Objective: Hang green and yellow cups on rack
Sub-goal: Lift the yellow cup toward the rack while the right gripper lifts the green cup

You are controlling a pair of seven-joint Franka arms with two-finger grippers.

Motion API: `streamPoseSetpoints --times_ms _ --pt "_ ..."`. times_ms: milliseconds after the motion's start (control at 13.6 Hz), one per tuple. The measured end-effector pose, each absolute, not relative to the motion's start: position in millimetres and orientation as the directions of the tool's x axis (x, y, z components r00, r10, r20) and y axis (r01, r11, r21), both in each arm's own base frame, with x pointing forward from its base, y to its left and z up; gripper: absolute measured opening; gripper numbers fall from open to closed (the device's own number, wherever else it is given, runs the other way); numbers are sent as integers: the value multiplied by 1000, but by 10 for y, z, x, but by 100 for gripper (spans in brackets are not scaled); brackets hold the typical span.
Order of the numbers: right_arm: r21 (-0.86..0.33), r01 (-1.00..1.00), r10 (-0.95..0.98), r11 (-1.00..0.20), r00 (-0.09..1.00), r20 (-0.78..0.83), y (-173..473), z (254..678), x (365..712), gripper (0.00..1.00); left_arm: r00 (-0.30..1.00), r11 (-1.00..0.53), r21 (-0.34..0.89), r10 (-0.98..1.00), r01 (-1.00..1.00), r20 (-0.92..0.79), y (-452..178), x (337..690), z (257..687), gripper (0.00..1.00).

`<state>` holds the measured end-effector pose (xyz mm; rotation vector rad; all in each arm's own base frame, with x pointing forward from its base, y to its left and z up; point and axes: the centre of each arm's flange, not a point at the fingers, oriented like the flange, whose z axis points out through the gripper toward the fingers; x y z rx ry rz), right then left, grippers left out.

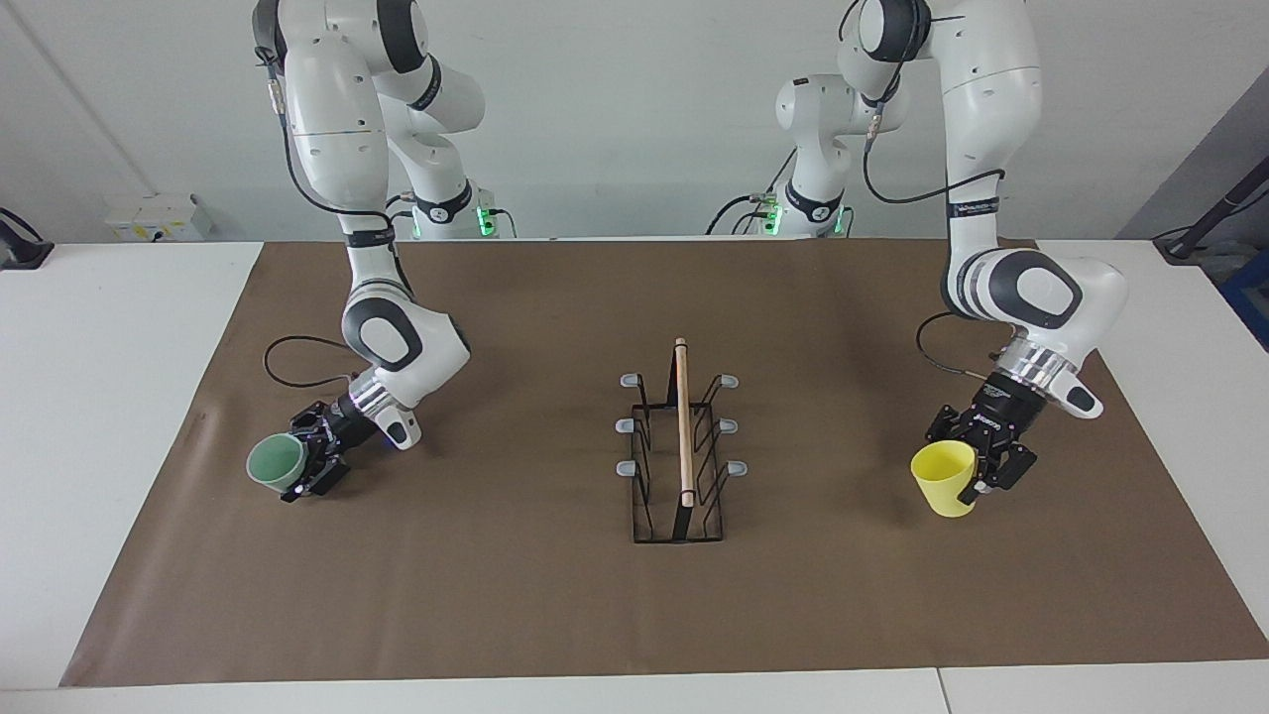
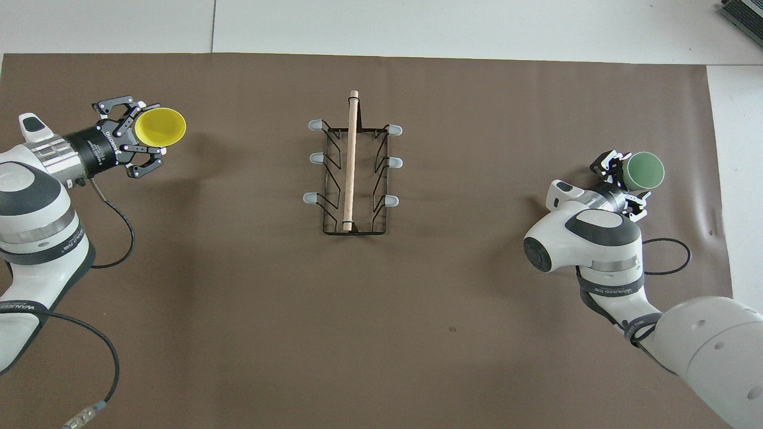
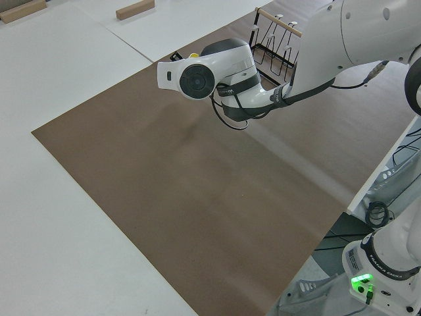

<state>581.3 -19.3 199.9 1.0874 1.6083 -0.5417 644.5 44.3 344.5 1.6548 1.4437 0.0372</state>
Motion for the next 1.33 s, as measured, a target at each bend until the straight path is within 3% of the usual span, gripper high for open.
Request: streamPoseSetpoints --times_ms 147,368,736,1031,1325 --pt "193 852 375 486 -4 -927 -242 1991 5809 100 402 16 690 803 724 -440 415 6440 3614 70" --pt "197 853 384 484 -5 -923 -289 1977 5798 67 460 -28 732 794 681 -397 306 6429 3845 70" --pt "230 854 448 467 -5 -894 -204 2050 5834 66 610 -209 782 749 587 -258 -17 6410 4065 70" --pt "297 892 696 341 -27 -717 -96 2743 5955 65 670 -311 808 730 500 -133 -575 6264 4182 70" --pt "349 913 805 209 42 -592 -166 3283 5993 65 661 -416 807 749 418 44 -1549 5945 4251 70"
